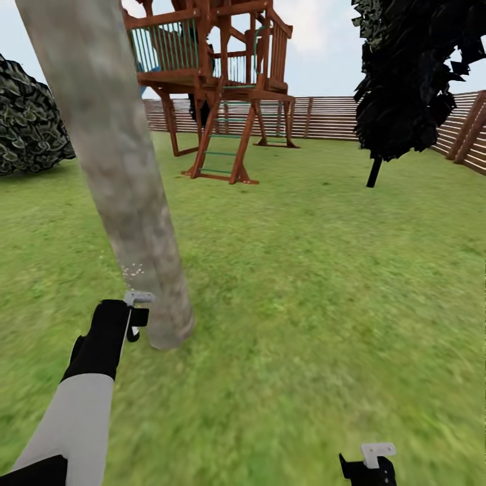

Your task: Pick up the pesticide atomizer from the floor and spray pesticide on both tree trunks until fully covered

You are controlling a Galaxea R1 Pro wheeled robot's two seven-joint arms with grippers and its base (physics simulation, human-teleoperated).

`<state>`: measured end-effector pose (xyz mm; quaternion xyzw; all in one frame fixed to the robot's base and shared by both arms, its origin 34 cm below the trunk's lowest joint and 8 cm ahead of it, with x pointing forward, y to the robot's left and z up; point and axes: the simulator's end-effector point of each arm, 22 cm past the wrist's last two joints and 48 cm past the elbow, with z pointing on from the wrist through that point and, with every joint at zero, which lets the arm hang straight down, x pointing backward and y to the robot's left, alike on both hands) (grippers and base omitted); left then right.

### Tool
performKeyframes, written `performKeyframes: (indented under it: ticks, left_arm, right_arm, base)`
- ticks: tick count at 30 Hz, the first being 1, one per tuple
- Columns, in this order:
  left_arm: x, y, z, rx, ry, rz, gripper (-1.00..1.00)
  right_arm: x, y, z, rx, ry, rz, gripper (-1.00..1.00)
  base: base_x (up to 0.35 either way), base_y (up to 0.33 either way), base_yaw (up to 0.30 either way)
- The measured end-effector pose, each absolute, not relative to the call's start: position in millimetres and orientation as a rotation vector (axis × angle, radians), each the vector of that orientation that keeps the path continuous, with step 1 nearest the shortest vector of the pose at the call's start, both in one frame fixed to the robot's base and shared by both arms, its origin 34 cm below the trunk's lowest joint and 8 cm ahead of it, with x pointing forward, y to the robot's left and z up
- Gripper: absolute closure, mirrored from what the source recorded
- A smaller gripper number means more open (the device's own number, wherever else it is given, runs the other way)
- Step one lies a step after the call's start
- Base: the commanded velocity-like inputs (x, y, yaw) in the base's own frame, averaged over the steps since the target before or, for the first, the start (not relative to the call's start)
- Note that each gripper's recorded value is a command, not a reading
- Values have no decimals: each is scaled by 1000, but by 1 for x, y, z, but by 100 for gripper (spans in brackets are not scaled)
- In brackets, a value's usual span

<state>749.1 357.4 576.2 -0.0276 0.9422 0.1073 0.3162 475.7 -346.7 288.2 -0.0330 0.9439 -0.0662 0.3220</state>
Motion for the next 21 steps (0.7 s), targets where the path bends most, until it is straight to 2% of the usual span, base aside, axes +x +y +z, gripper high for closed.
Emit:
performKeyframes:
  ticks: [3,12,21]
  left_arm:
    - [736,359,556,-73,2522,283,100]
    - [724,358,541,-69,2552,289,100]
    - [725,355,540,-64,2552,285,100]
  right_arm:
    - [475,-345,288,-88,2479,-171,-100]
    - [475,-343,288,-88,2480,-167,-100]
    - [475,-343,287,-88,2480,-167,-100]
  base:
    - [240,-182,43]
    - [299,-77,269]
    - [-8,-262,45]
